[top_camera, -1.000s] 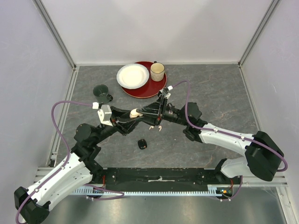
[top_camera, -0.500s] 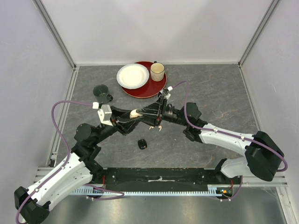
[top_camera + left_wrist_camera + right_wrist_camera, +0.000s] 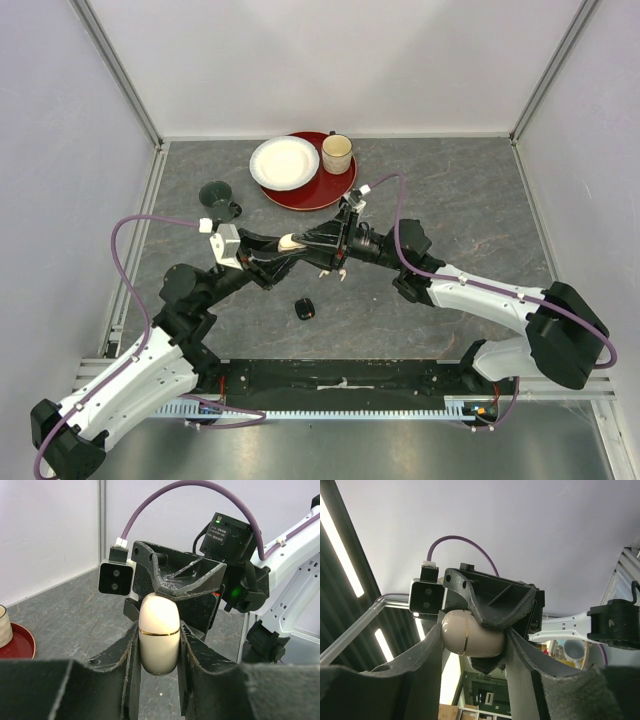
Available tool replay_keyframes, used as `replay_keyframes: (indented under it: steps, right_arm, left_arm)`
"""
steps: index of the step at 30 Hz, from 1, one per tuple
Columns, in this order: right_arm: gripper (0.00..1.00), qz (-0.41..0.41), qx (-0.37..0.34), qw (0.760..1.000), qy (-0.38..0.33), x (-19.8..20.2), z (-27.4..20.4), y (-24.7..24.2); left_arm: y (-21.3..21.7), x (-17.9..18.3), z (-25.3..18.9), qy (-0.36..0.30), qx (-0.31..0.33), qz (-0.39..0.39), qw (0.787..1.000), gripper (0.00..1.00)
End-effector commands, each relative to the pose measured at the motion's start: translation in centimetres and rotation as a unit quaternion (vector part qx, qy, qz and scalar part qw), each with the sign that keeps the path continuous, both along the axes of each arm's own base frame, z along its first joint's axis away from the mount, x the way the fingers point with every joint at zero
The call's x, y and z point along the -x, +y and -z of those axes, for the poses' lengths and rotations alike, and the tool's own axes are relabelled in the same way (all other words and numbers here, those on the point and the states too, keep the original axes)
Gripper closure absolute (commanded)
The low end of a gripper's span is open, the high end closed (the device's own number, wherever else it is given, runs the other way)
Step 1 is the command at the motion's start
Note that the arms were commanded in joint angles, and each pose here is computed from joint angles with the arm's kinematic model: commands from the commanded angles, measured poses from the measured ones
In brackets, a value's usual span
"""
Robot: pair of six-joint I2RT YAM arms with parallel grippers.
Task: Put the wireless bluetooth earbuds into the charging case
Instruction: Pick up the charging case at the center of the board, then open the charging case.
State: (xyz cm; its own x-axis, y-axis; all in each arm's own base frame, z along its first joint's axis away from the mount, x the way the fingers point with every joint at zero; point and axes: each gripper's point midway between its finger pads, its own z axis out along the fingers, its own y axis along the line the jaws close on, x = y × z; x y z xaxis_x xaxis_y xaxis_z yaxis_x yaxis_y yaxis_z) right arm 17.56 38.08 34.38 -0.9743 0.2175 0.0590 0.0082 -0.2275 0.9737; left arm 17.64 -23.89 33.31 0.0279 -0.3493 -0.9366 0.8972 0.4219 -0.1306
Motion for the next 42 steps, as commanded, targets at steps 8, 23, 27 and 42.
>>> replay_keyframes:
  steps: [8, 23, 27, 42]
  right_arm:
    - [0.28, 0.049, 0.067, 0.991, -0.104, -0.2, -1.4, -0.6]
    - [0.10, 0.082, 0.266, 0.895, -0.348, -1.0, -1.6, -3.4]
    - [0.12, 0.064, 0.283, 0.881, -0.373, -0.5, -1.0, -3.6]
    - [0.13, 0.038, 0.284, 0.859, -0.424, 1.9, -1.9, -1.0]
  left_arm:
    - [1.1, 1.5, -2.6, -0.064, 0.047, 0.001, 0.997, 0.98]
    - [4.9, 3.4, -2.8, -0.154, 0.130, -0.054, 0.978, 0.98]
    - [4.9, 3.7, -2.3, -0.158, 0.129, -0.049, 0.978, 0.98]
    - [3.7, 3.7, -1.6, -0.145, 0.108, -0.022, 0.983, 0.98]
